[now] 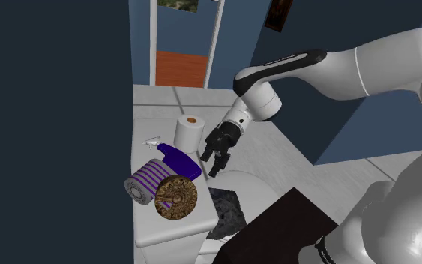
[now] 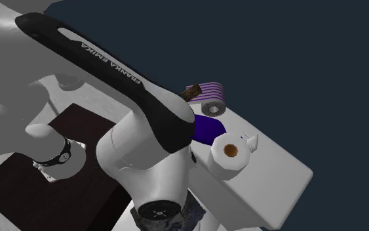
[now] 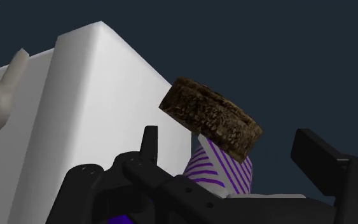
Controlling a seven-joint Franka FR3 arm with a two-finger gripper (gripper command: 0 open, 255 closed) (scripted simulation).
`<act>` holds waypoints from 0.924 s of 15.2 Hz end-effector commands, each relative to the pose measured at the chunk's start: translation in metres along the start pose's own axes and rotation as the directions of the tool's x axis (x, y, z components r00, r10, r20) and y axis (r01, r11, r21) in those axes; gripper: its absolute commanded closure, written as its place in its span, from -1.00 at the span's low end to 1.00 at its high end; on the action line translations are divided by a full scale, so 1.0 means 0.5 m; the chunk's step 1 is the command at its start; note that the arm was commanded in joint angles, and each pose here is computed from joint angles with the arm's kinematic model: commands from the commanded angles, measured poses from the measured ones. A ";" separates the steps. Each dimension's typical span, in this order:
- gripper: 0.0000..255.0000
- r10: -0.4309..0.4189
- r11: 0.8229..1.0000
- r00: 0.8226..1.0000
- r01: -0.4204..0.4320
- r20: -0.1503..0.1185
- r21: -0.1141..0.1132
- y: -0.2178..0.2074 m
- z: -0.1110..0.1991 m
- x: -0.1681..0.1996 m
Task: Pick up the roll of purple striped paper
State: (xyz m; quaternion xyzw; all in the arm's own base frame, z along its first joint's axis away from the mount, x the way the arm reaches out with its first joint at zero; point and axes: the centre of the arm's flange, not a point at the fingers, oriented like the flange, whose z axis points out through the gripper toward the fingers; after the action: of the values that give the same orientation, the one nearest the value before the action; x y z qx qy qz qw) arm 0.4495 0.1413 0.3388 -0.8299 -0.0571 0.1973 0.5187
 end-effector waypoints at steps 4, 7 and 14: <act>-1.00 -0.021 0.974 0.999 0.011 0.044 0.228 0.002 0.092 0.095; -1.00 -0.039 0.934 0.997 0.012 0.069 0.356 -0.007 0.151 0.146; -1.00 -0.043 0.923 0.996 0.011 0.074 0.384 0.045 0.188 0.174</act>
State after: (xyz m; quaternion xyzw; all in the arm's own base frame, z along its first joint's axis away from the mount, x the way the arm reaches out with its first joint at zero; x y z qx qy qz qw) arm 0.4950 0.2350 0.2751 -0.6983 -0.0528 0.2221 0.6785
